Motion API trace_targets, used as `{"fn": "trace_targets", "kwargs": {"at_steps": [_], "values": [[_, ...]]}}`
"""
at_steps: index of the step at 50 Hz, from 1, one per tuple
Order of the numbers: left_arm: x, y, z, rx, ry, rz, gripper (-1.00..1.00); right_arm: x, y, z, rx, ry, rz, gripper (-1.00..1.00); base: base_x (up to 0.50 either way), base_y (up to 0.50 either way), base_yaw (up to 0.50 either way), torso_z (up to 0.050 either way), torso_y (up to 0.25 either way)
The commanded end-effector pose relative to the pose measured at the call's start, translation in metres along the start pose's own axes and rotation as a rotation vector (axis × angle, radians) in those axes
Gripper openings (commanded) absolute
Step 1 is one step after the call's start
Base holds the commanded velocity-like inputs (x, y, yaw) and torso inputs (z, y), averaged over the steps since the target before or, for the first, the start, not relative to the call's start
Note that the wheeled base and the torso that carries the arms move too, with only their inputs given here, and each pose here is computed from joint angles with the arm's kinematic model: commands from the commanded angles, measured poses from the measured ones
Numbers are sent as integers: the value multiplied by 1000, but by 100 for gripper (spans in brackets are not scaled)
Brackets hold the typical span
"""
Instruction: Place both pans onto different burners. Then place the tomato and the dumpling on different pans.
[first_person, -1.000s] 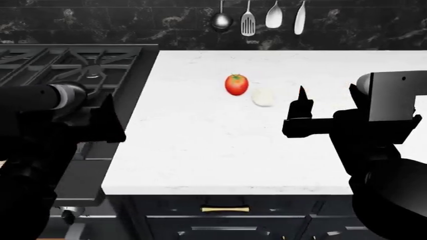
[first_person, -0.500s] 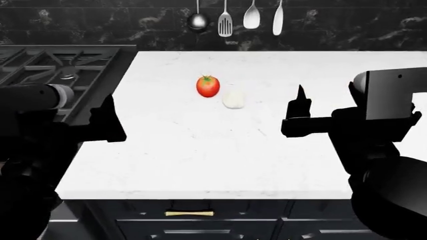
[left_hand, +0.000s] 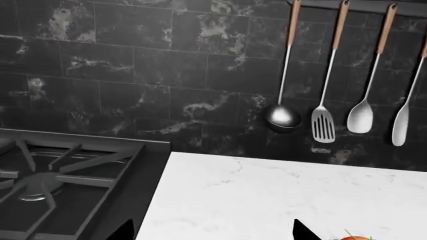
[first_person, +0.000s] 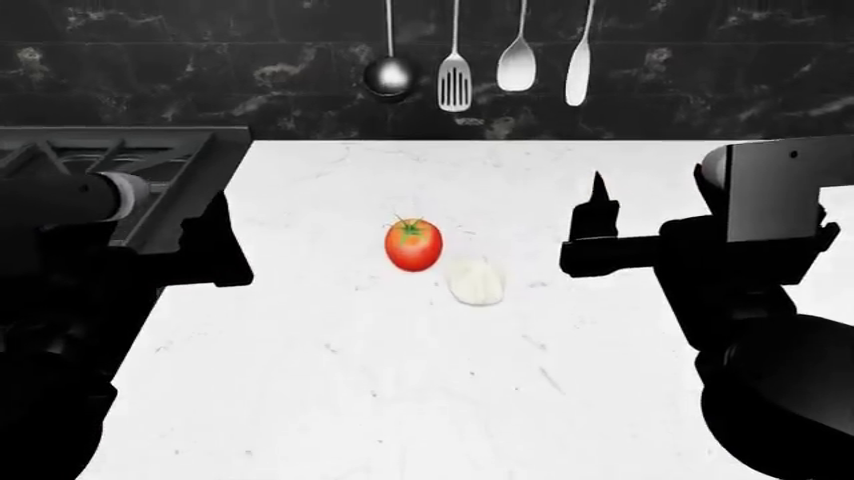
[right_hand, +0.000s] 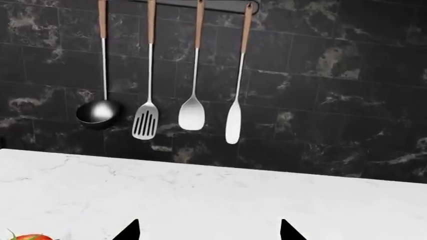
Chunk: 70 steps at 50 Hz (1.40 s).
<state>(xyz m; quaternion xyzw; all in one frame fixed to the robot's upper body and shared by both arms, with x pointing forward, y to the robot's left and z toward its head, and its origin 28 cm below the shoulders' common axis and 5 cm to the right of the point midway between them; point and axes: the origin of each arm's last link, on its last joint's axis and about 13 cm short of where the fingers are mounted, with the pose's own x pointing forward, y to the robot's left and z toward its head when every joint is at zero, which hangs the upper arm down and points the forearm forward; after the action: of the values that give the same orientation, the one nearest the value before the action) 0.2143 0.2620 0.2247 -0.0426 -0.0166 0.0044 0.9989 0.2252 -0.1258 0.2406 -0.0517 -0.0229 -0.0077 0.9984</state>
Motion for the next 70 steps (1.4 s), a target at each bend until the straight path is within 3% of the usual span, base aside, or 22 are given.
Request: {"fn": "trace_targets", "kwargs": {"at_steps": [1, 10, 14, 24, 31, 70], "values": [[0, 1, -1, 0, 2, 1, 100, 0, 0, -1, -1, 1, 4, 100, 500, 0, 0, 0, 10], [0, 1, -1, 1, -1, 3, 100, 0, 0, 1, -2, 8, 9, 100, 444, 0, 0, 0, 1], [0, 1, 0, 2, -1, 2, 100, 0, 2, 3, 25, 68, 107, 100, 0, 0, 0, 0, 0], [0, 0, 2, 11, -2, -3, 100, 12, 6, 13, 7, 153, 175, 100, 0, 0, 0, 0, 0], [2, -3, 3, 17, 5, -14, 100, 2, 13, -7, -3, 256, 243, 100, 0, 0, 0, 0, 0], [0, -1, 3, 2, 13, -9, 100, -19, 36, -25, -46, 300, 359, 100, 0, 0, 0, 0, 0]]}}
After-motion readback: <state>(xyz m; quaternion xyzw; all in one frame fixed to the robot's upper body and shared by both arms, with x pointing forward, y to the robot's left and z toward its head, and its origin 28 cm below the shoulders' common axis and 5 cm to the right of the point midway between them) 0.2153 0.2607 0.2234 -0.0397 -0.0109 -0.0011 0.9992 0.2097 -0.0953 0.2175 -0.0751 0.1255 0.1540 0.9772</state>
